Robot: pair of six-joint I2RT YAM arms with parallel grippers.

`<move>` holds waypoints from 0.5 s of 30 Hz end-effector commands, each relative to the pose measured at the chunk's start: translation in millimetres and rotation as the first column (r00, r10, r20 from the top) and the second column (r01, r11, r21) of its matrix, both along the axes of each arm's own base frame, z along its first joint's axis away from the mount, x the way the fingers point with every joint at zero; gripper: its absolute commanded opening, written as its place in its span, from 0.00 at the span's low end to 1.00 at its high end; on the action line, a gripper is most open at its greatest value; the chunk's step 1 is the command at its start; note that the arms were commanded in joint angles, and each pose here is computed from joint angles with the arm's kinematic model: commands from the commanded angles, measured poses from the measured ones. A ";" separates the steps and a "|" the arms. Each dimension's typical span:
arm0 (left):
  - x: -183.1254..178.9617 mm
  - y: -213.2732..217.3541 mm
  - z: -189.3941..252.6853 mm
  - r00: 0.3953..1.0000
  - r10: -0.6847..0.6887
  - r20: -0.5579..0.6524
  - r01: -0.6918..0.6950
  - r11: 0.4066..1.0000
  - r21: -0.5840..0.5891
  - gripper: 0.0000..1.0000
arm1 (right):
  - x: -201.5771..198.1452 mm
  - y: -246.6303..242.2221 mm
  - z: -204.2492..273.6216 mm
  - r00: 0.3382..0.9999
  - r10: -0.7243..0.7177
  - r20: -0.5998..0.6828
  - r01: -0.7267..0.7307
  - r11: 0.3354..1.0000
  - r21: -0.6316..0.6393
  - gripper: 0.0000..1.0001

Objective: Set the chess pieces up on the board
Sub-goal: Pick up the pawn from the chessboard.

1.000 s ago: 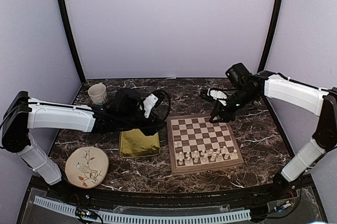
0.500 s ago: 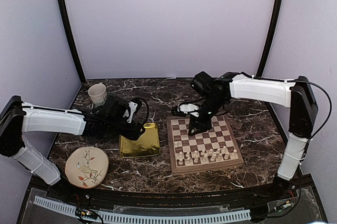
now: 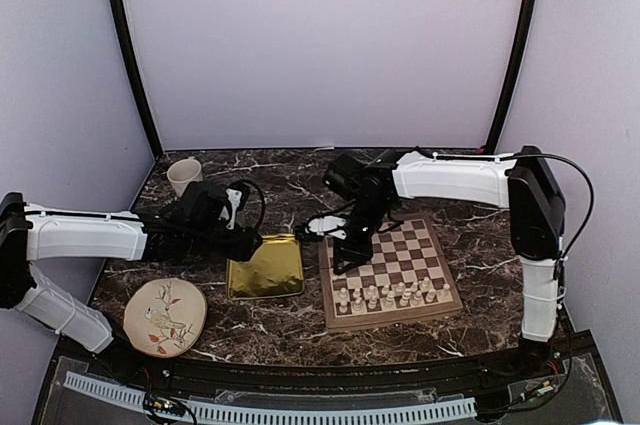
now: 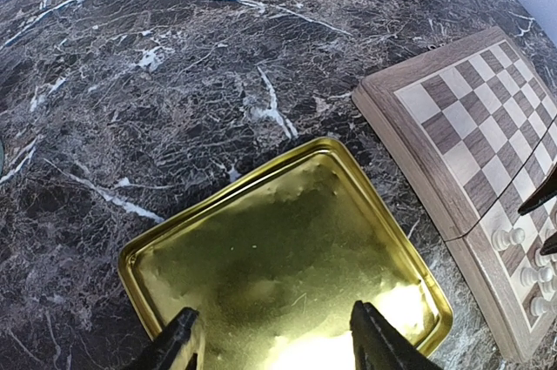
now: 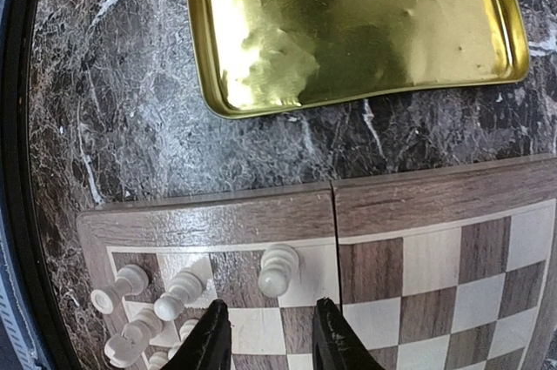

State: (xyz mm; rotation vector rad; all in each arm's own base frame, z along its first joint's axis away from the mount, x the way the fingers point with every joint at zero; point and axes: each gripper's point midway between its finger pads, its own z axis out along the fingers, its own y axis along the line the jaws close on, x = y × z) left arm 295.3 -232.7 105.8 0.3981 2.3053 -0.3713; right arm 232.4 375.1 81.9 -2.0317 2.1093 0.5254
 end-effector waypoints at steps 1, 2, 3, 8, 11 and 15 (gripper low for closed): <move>-0.1 6.2 5.7 1.000 0.025 0.015 -0.025 1.000 -0.016 0.59 | -7.9 8.6 -5.0 1.000 0.012 -0.012 -0.012 0.999 -0.030 0.33; -0.9 6.2 4.8 1.000 0.024 0.012 -0.024 1.000 -0.016 0.59 | -9.5 9.6 -6.7 1.000 0.017 -0.011 -0.017 0.999 -0.037 0.33; -0.5 6.5 5.3 1.000 0.025 0.014 -0.024 1.000 -0.017 0.59 | -10.3 10.9 -8.1 1.000 0.019 -0.009 -0.020 0.999 -0.042 0.33; -3.0 6.5 1.9 1.000 0.023 0.007 -0.022 0.999 -0.024 0.59 | -9.6 13.8 -14.0 1.000 0.008 -0.008 -0.009 0.998 -0.059 0.31; -4.5 6.8 -0.6 1.000 0.023 -0.002 -0.023 0.999 -0.031 0.59 | -6.5 15.1 -15.1 1.000 -0.003 -0.001 0.003 0.998 -0.064 0.27; -6.0 6.6 -2.1 1.000 0.023 -0.009 -0.024 0.999 -0.038 0.59 | -2.7 15.8 -18.1 1.000 -0.019 0.007 0.019 0.997 -0.077 0.19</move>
